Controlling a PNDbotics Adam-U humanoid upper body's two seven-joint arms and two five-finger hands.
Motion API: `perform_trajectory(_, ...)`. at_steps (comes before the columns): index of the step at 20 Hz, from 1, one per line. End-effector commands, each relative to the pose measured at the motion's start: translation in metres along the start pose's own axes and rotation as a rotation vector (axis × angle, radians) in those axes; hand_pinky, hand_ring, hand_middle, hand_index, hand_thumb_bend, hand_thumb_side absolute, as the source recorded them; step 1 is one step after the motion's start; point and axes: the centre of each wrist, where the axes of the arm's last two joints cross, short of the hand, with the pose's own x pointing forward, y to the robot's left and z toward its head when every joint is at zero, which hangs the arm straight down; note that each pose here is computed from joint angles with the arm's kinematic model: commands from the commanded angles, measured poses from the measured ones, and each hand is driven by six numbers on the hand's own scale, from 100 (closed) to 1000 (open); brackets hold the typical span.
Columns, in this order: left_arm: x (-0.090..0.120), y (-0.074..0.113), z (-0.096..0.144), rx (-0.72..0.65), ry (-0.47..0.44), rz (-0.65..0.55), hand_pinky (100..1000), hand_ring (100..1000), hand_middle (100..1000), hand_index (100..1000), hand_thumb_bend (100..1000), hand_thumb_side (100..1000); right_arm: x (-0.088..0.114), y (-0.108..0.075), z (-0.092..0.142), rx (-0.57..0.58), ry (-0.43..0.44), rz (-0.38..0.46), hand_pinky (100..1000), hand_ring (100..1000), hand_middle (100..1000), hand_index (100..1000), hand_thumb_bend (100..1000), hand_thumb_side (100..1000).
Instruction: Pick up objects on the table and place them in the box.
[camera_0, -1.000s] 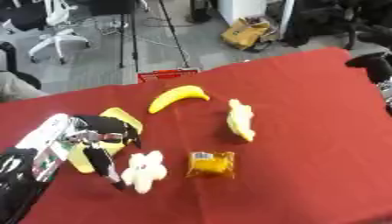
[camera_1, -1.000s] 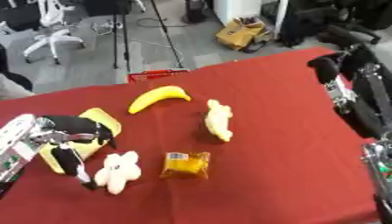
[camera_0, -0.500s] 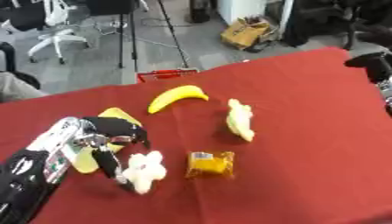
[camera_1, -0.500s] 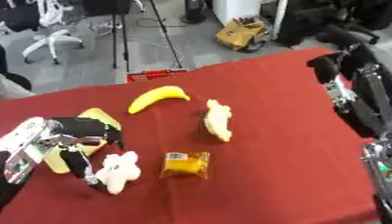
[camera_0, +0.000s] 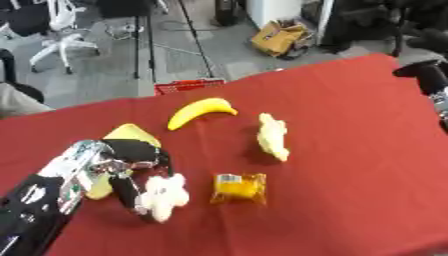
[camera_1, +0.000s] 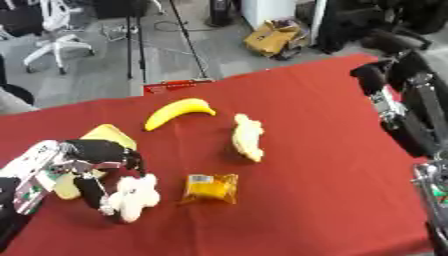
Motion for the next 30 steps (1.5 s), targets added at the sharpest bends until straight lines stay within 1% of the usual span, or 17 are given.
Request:
perform_trajectory(1,-0.003,0.004,0.002,0.005,-0.011,-0.036,654,612,661,745,666,382,0.006,-0.003,-0.006,0.002,-0.030,0.008,749,663,844,950,468,820)
perform_trajectory(2,-0.003,0.003,0.001,0.014,-0.006,-0.037,626,583,629,722,595,367,0.006,-0.003,-0.006,0.002,-0.031,0.007,749,663,844,950,466,821)
perform_trajectory(3,-0.003,0.001,0.000,0.023,-0.001,-0.037,626,583,629,722,595,367,0.006,-0.004,-0.006,0.002,-0.031,0.007,749,663,844,950,466,821)
perform_trajectory(4,-0.003,0.001,0.000,0.033,0.005,-0.041,464,431,469,547,147,332,0.006,-0.004,-0.006,0.001,-0.031,0.007,748,663,844,950,464,823)
perform_trajectory(5,-0.004,0.002,0.002,0.082,0.020,-0.026,464,431,469,547,147,332,0.005,-0.004,-0.006,0.000,-0.030,0.008,748,663,844,950,464,823)
perform_trajectory(6,-0.004,0.001,0.002,0.117,0.031,-0.014,422,378,419,492,100,324,0.005,-0.004,-0.006,-0.001,-0.030,0.008,748,663,844,950,460,826)
perform_trajectory(9,-0.007,0.002,0.010,0.218,0.066,0.033,409,348,386,458,100,323,0.005,-0.004,-0.006,-0.005,-0.029,0.009,748,663,844,950,458,827)
perform_trajectory(14,-0.011,0.020,0.036,0.291,0.114,0.072,419,356,393,465,100,330,0.005,-0.005,-0.006,-0.007,-0.028,0.013,748,663,843,950,459,827)
perform_trajectory(16,-0.021,0.031,0.060,0.349,0.202,0.079,432,378,409,475,100,333,0.005,-0.005,-0.005,-0.008,-0.025,0.014,748,663,843,950,460,827)
perform_trajectory(18,-0.022,0.036,0.069,0.370,0.240,0.077,432,378,409,475,100,333,0.005,-0.005,-0.005,-0.008,-0.025,0.014,748,663,843,950,460,827)
perform_trajectory(19,-0.028,0.035,0.077,0.368,0.302,0.080,462,402,431,500,100,329,0.004,-0.006,-0.005,-0.009,-0.024,0.016,748,663,843,950,460,827)
perform_trajectory(20,-0.034,0.033,0.083,0.361,0.368,0.074,462,402,431,500,100,329,0.004,-0.006,-0.005,-0.010,-0.024,0.016,748,663,843,950,460,827)
perform_trajectory(22,-0.043,0.025,0.086,0.327,0.471,0.056,480,416,442,513,100,330,0.004,-0.006,-0.005,-0.011,-0.024,0.017,748,663,843,950,460,828)
perform_trajectory(24,-0.046,0.020,0.085,0.312,0.508,0.038,480,416,442,513,100,330,0.004,-0.006,-0.005,-0.011,-0.024,0.017,748,663,843,950,460,828)
perform_trajectory(26,-0.054,0.009,0.084,0.285,0.576,0.051,495,429,454,526,133,341,0.004,-0.006,-0.005,-0.012,-0.024,0.017,748,663,843,950,460,828)
perform_trajectory(27,-0.057,0.005,0.082,0.280,0.607,0.057,505,439,464,538,171,360,0.004,-0.006,-0.005,-0.012,-0.024,0.017,748,662,843,950,460,827)
perform_trajectory(30,-0.062,-0.006,0.077,0.291,0.668,0.060,518,452,477,552,197,383,0.005,-0.006,-0.005,-0.013,-0.024,0.016,748,662,843,950,459,828)
